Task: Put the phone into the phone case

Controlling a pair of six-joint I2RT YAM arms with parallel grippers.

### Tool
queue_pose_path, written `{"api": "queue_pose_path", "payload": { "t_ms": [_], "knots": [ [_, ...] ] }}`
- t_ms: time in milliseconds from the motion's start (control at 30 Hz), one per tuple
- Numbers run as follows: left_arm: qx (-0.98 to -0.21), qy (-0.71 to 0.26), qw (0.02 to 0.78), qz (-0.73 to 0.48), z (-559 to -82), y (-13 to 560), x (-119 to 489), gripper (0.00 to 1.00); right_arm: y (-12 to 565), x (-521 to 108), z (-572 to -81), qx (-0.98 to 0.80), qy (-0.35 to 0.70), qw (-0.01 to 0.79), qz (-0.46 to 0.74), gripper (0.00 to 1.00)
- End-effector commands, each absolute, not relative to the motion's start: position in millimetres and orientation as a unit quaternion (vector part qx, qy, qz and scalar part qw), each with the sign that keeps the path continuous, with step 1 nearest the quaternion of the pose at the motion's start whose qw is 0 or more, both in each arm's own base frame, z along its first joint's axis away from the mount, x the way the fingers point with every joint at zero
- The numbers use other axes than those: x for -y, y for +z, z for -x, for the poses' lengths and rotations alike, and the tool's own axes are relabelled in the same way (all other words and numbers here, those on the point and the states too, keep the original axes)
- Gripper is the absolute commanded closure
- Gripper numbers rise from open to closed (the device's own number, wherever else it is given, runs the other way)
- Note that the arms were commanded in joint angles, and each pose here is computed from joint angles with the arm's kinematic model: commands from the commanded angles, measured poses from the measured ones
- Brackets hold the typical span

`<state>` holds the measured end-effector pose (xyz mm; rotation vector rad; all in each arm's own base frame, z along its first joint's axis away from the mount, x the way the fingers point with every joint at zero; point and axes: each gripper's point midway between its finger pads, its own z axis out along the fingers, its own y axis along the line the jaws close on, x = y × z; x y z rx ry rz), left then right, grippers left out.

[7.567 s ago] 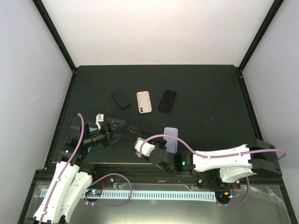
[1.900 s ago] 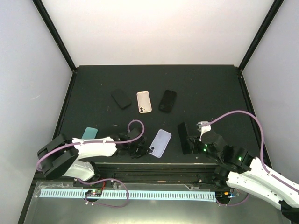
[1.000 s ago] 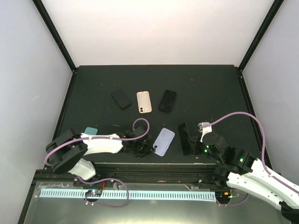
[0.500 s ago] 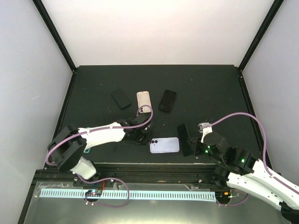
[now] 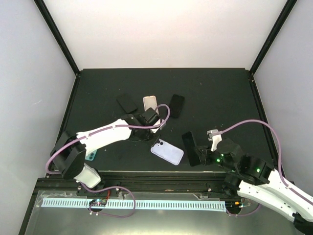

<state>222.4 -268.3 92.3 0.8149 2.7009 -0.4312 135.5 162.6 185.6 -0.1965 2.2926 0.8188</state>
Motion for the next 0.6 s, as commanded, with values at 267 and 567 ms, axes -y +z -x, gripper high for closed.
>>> {"api": "queue_pose_path", "payload": {
  "t_ms": [267, 567],
  "knots": [
    [-0.915, -0.016, 0.097, -0.390, -232.9, 55.5, 238.5, 0.95, 190.9, -211.3, -119.9, -0.854, 0.401, 0.296, 0.148, 0.99],
    [-0.944, -0.135, 0.203, -0.223, -263.8, 115.6, 225.8, 0.44, 187.0, -234.2, -122.1, -0.833, 0.428, 0.300, 0.183, 0.99]
  ]
}}
